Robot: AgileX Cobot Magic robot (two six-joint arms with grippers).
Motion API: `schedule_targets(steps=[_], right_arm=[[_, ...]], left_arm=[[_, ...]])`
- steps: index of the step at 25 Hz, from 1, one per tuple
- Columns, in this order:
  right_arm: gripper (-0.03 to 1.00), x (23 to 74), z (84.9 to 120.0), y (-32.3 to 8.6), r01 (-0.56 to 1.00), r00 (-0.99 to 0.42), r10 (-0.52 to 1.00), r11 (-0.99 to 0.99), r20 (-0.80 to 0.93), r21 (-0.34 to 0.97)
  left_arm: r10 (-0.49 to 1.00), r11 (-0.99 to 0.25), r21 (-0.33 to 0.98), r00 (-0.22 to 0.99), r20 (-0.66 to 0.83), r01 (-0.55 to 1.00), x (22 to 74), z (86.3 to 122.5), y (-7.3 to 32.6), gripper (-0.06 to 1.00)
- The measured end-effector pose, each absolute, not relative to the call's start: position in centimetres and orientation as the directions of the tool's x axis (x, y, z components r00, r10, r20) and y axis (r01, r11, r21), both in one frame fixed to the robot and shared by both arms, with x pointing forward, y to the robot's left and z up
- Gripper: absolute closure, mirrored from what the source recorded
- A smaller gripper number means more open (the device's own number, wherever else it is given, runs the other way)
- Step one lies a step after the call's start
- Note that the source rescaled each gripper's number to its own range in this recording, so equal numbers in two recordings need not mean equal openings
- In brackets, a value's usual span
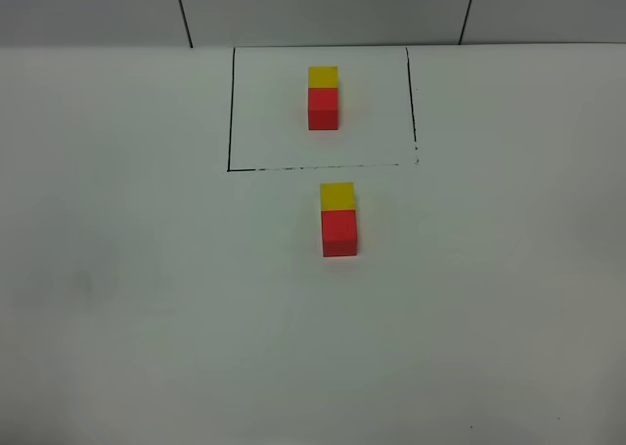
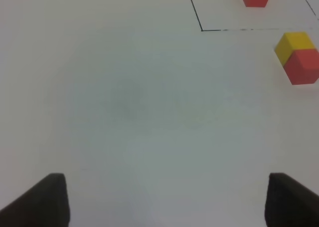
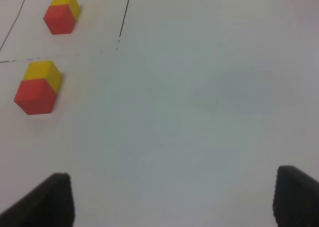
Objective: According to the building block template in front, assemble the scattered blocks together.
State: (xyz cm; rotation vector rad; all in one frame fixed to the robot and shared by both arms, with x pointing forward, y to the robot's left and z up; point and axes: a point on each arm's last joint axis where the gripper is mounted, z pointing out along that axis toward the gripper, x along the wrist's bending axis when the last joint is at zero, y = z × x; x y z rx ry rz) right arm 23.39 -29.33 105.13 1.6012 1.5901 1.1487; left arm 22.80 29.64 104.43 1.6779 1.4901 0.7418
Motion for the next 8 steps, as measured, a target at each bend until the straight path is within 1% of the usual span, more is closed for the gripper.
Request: schedule_targets(steps=[8], right_arm=[[0.29,23.4,105.13,-29.33,0.463,-0.092,0.983,-0.102,0.162,0.881]], left_arm=[[0.987,-0.032,0.837,0.151,-0.061,0.546,22.8,104.43,29.64,0.24]])
